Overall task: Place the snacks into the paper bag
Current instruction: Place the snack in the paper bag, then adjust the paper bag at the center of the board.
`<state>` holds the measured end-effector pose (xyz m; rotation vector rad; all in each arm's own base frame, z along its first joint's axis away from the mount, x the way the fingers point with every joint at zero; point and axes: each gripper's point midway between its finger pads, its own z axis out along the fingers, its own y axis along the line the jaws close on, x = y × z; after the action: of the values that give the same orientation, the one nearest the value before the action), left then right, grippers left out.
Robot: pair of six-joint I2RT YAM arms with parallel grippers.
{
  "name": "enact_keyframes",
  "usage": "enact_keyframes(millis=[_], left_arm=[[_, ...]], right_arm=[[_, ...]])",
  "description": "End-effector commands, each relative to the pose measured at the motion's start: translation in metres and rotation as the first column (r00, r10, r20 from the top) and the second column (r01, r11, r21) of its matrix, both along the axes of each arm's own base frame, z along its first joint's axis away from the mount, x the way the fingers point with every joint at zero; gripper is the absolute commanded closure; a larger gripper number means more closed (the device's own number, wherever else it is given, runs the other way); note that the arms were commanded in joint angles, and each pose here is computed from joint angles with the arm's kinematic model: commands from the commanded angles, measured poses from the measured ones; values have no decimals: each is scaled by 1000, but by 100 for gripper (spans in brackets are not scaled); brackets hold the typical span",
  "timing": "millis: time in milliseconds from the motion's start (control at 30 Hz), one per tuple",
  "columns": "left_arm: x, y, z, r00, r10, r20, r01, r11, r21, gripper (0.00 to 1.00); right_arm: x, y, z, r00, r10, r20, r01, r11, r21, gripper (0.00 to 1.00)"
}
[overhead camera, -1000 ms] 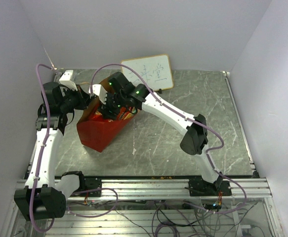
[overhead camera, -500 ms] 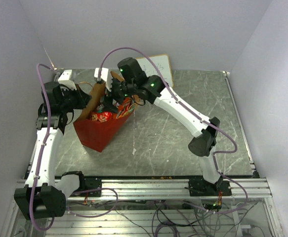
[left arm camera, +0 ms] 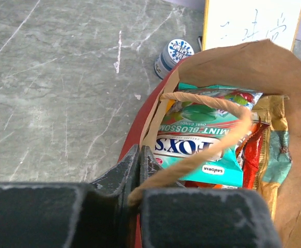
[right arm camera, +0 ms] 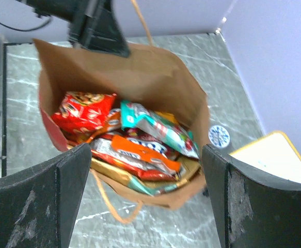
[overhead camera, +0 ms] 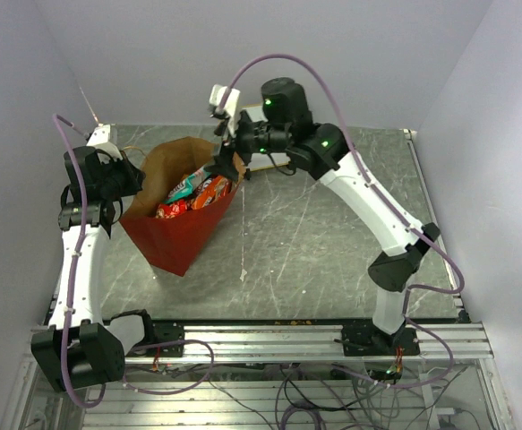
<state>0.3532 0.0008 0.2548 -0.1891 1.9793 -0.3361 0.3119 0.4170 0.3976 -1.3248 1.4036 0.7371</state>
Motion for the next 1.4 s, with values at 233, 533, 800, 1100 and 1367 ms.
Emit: enact_keyframes(millis=[233,533,800,1100,1367], left_arm=[[-7,-15,17,995,-85,56,89,994,-61,57],[-13,-31,30,981,-163,100,172,982,-83,30],[-13,-17,42,987,-105,120,108,994,-20,5],[-16,-31,31,979,-172,109,180,981,-69,9],[-12,-37,13,976,-211,54,216,969,-116,10]], right_arm=[[46,-89,-59,974,-207,-94,204,978,-38,12],[57,-110,-127,950,-258,-176,245,965,-92,16],[49,-82,-189,925,-166,-341,159,986,-49,26],[49,-10,-213,874,-61,-482,102,993,58,41],[42,41,-220,788,66,-612,24,990,137,47]])
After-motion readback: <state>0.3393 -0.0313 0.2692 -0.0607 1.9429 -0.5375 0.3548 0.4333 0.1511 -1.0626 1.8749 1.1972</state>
